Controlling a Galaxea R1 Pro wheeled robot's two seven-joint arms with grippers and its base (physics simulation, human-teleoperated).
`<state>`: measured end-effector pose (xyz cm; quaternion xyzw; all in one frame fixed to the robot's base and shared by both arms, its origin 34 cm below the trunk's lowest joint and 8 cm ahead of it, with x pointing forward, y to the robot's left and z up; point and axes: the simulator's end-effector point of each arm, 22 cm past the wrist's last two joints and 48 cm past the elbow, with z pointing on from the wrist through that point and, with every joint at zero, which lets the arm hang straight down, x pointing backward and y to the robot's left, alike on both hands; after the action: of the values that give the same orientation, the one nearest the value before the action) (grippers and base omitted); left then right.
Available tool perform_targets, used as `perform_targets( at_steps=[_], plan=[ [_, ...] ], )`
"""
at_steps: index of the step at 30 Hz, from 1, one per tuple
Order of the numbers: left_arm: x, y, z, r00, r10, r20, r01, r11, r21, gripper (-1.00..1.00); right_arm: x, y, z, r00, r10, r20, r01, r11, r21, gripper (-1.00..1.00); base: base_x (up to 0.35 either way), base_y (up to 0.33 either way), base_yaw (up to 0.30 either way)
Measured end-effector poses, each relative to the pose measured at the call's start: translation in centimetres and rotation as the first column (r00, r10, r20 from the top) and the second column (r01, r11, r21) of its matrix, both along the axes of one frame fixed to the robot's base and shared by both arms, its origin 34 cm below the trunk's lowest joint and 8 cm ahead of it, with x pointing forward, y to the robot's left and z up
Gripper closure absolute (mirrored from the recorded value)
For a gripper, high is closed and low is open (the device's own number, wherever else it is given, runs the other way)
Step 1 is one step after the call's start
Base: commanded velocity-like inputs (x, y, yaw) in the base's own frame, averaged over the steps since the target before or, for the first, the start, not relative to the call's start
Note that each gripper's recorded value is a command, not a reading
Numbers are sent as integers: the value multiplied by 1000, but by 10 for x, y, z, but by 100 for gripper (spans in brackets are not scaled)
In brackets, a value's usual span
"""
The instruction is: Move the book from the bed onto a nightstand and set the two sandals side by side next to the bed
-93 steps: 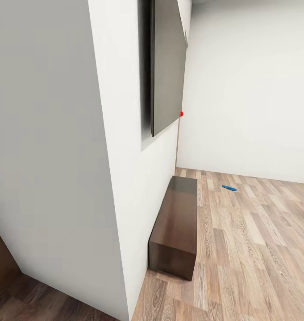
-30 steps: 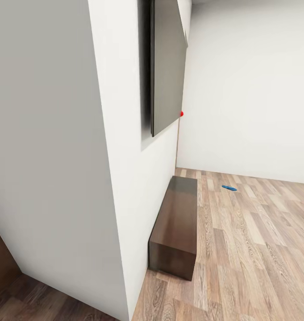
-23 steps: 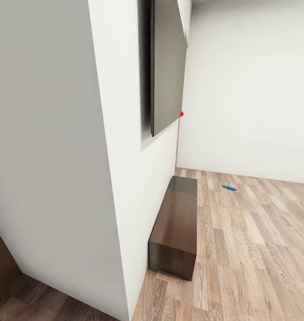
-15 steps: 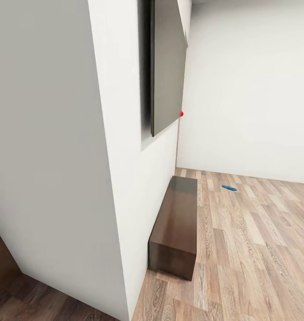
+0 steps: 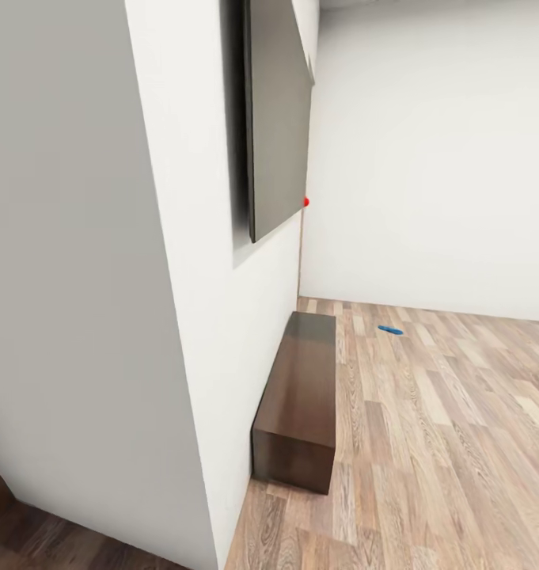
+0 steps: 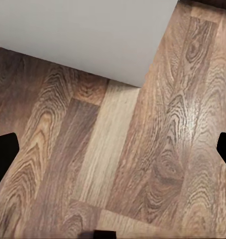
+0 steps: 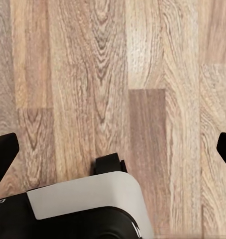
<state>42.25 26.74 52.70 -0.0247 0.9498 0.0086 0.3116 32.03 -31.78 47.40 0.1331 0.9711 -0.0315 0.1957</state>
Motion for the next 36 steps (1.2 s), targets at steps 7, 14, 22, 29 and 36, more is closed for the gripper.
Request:
perform_targets(
  at_steps=[7, 14, 22, 29, 36],
  plan=[
    [-2, -4, -2, 1000, -1, -5, 1, 1000, -5, -100, 0, 0, 0, 1000, 0, 0, 0, 1000, 0, -100, 0, 0, -237],
    [-2, -5, -2, 1000, -2, -6, 2, 1000, -6, -100, 0, 1, 0, 1000, 1, 0, -1, 1000, 1, -100, 0, 0, -245],
    [-3, -5, -2, 1000, -2, -7, 1, 1000, -6, -100, 0, 1, 0, 1000, 0, 0, 0, 1000, 1, -100, 0, 0, -260],
    [-3, -5, -2, 1000, -2, -7, 2, 1000, -6, -100, 0, 2, 0, 1000, 0, -1, 0, 1000, 1, -100, 0, 0, -275],
    [-2, -5, -2, 1000, -2, -6, 2, 1000, -6, -100, -1, 2, 0, 1000, 0, -1, 0, 1000, 2, -100, 0, 0, -283]
  ],
)
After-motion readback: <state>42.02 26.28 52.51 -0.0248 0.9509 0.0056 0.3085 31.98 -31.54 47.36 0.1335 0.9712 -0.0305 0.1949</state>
